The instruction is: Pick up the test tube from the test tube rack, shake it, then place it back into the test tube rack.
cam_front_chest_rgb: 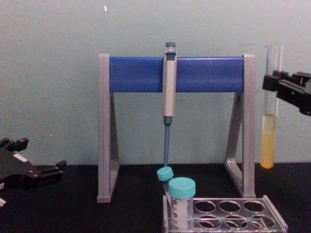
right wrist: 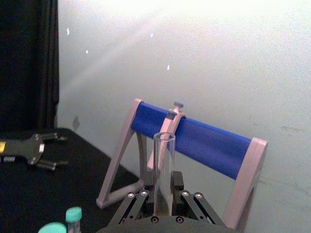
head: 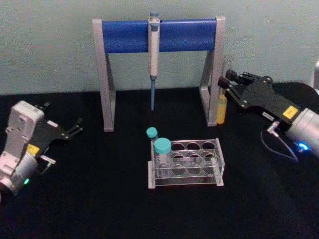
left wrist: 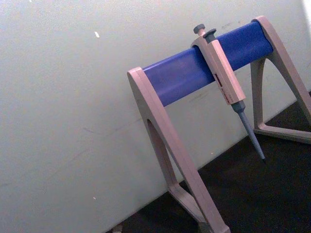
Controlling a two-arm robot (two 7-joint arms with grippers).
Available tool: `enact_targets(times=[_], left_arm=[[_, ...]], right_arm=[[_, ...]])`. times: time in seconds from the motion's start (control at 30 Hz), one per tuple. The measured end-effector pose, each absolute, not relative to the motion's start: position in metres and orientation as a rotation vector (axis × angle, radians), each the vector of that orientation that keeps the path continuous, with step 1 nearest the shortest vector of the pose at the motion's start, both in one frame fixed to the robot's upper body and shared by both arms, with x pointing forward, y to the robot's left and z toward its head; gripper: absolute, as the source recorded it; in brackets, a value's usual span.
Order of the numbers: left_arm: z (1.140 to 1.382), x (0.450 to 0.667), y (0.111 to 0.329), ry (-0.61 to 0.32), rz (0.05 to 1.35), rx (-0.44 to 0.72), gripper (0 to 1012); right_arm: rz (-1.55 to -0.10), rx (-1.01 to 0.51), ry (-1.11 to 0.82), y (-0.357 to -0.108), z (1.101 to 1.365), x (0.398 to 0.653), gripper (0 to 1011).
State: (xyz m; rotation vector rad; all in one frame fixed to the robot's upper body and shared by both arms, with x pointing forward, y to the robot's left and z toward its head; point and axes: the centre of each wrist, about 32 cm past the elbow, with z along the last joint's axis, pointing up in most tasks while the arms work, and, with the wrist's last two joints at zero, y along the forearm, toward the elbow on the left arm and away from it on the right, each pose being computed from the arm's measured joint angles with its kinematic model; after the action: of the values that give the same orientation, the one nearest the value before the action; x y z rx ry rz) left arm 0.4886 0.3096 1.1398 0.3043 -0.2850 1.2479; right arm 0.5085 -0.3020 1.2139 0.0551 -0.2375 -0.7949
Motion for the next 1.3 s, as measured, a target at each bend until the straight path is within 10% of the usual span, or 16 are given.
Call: enact_targets(times=[1.3], left_arm=[[1.140,0.489,0.310,-0.285,1.248,0.304,1001]], right_arm=[[-0.572,0.149,-0.102,-0.299,1.197,0.513,216]])
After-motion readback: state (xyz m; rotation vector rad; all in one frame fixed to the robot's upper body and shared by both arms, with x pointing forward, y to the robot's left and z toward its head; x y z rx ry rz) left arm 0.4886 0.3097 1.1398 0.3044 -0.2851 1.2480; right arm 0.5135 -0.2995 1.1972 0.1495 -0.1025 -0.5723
